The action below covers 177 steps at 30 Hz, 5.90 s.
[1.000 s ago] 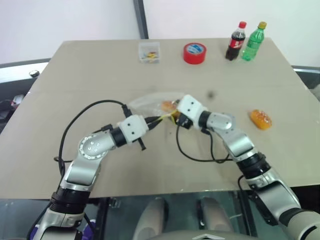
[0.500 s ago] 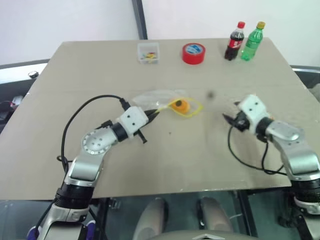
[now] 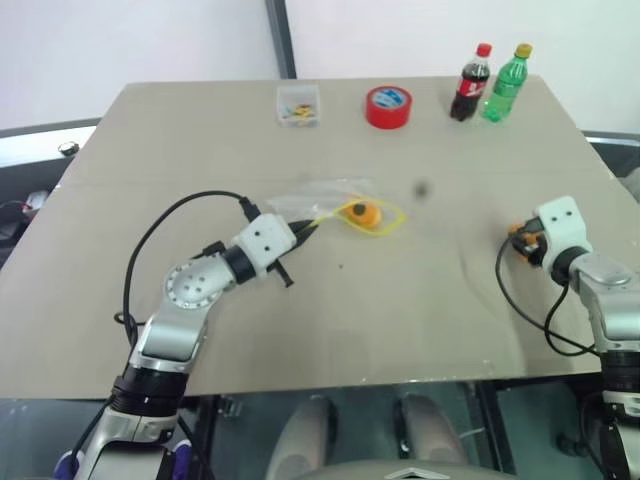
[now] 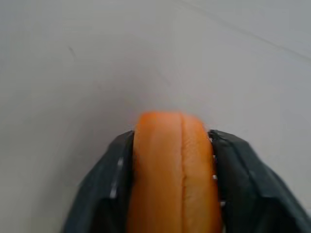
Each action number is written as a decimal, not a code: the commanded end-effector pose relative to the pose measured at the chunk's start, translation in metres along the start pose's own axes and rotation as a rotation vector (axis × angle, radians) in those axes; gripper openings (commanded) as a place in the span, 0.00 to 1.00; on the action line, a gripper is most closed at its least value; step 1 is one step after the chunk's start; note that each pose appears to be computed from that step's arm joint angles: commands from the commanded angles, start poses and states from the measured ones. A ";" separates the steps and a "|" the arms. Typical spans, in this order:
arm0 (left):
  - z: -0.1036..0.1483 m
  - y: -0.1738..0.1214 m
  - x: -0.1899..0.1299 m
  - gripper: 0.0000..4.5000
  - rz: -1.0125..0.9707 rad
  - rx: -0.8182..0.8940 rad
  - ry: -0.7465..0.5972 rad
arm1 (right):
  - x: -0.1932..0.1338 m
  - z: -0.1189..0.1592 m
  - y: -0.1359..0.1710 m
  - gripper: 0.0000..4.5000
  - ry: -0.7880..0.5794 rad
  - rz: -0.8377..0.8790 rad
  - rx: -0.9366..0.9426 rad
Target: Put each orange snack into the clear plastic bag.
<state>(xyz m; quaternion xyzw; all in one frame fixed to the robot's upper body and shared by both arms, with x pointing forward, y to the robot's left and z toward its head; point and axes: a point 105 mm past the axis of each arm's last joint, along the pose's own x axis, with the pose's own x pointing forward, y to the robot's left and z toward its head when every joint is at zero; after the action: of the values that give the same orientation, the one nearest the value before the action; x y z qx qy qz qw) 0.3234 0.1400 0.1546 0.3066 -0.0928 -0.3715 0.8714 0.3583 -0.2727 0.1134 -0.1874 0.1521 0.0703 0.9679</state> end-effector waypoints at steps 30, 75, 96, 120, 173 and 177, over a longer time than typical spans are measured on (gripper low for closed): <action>0.017 -0.026 -0.015 0.00 -0.119 0.038 -0.060 | 0.003 0.159 0.241 0.18 -0.515 0.731 -0.162; 0.016 0.012 -0.021 0.00 0.053 -0.166 -0.052 | 0.046 0.135 0.194 0.61 -0.617 0.446 -0.516; 0.039 0.032 -0.015 0.00 0.083 -0.244 -0.184 | 0.040 0.146 0.126 0.01 -0.622 0.253 -0.567; 0.063 0.066 0.022 0.00 0.022 -0.166 -0.292 | -0.018 0.117 0.105 0.53 -0.474 0.333 -0.476; 0.054 0.092 0.023 0.00 0.098 0.150 -0.231 | 0.003 0.205 0.044 0.01 -0.674 0.085 -0.653; 0.056 0.078 0.021 0.00 0.037 0.199 -0.260 | -0.019 0.192 0.045 0.01 -0.680 0.077 -0.640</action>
<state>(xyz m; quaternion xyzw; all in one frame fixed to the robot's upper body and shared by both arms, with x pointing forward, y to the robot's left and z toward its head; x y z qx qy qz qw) 0.3707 0.1319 0.2486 0.3274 -0.2407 -0.3842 0.8291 0.3964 -0.1290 0.2617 -0.4434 -0.1925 0.2604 0.8358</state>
